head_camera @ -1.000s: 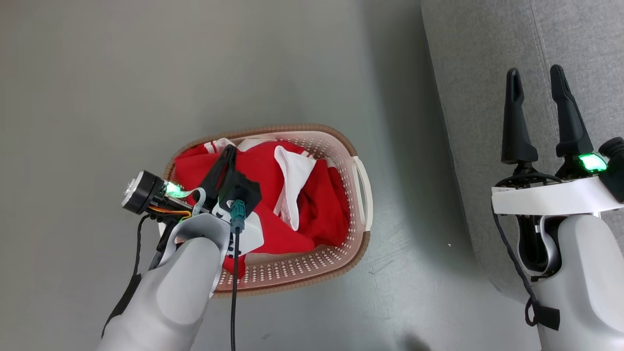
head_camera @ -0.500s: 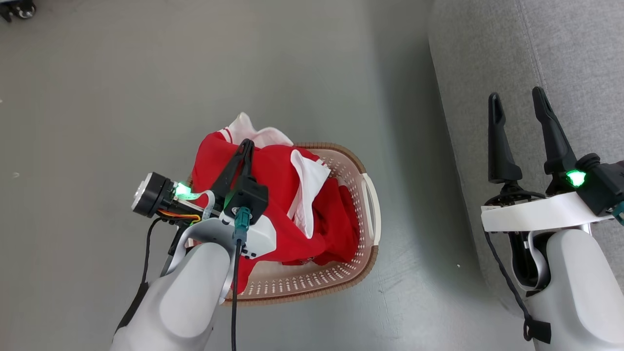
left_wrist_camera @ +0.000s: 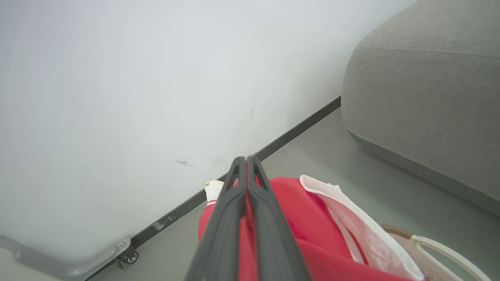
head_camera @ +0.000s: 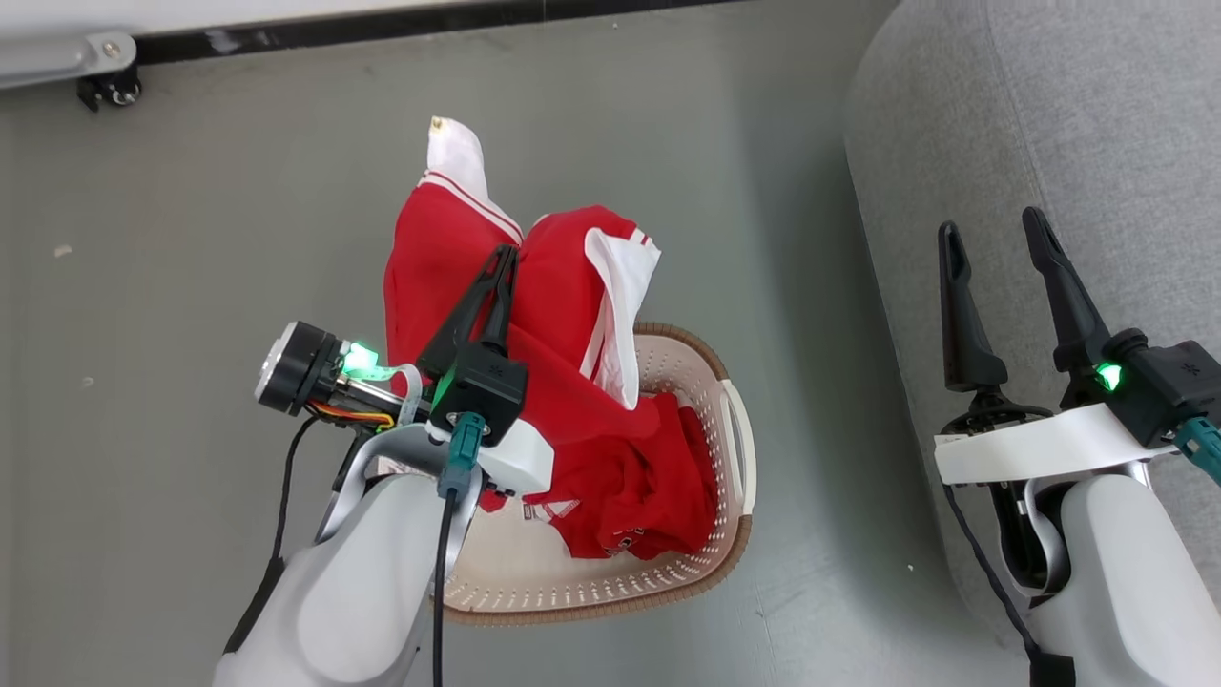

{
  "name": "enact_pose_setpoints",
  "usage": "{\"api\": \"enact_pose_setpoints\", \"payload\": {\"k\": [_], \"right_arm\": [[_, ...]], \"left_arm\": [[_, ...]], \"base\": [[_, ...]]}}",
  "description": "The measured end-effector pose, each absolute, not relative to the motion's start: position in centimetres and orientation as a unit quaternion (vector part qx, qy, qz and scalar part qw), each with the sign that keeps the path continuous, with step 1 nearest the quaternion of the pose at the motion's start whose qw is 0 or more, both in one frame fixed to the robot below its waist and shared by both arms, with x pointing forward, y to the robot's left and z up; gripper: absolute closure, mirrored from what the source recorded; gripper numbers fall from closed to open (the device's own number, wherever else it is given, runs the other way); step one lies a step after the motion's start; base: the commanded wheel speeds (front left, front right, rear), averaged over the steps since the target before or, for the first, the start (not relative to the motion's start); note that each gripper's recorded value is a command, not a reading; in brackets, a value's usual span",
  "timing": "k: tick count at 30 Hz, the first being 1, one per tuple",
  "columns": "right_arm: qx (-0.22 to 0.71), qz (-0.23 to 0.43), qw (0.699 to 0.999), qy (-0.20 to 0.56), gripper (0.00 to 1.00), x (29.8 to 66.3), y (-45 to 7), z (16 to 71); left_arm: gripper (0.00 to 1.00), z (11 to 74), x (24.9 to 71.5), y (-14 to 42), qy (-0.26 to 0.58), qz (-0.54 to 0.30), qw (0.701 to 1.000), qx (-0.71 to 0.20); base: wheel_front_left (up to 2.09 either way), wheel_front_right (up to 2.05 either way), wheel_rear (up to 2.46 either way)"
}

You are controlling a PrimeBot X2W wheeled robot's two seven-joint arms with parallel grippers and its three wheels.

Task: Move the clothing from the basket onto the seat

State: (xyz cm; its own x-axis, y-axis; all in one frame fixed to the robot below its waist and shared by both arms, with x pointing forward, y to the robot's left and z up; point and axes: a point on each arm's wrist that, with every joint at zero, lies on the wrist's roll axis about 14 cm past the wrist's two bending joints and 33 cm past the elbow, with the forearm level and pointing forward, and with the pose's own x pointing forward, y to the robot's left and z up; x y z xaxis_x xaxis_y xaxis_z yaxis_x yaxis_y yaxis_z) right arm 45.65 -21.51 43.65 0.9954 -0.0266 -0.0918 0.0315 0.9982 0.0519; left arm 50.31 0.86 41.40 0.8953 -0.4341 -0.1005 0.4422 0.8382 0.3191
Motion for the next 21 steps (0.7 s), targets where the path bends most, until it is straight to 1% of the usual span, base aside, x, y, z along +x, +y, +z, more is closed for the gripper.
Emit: {"api": "enact_pose_setpoints", "payload": {"k": [7, 12, 21], "right_arm": [[0.018, 0.005, 0.999, 0.029, 0.0, 45.5, -20.7, 45.2], [0.011, 0.024, 0.999, 0.035, 0.0, 44.5, -19.8, 45.2], [-0.017, 0.074, 0.997, 0.027, 0.0, 43.7, -18.0, 46.4]], "left_arm": [[1.0, 46.4, 50.3, 1.0, -0.053, -0.223, 0.96, 0.161], [1.0, 50.0, 50.0, 1.1, -0.1, -0.225, 0.956, 0.157], [1.0, 54.6, 48.2, 0.4, -0.157, -0.259, 0.941, 0.154]], "base": [[0.0, 0.0, 0.0], [0.0, 0.0, 0.0], [0.0, 0.0, 0.0]]}}
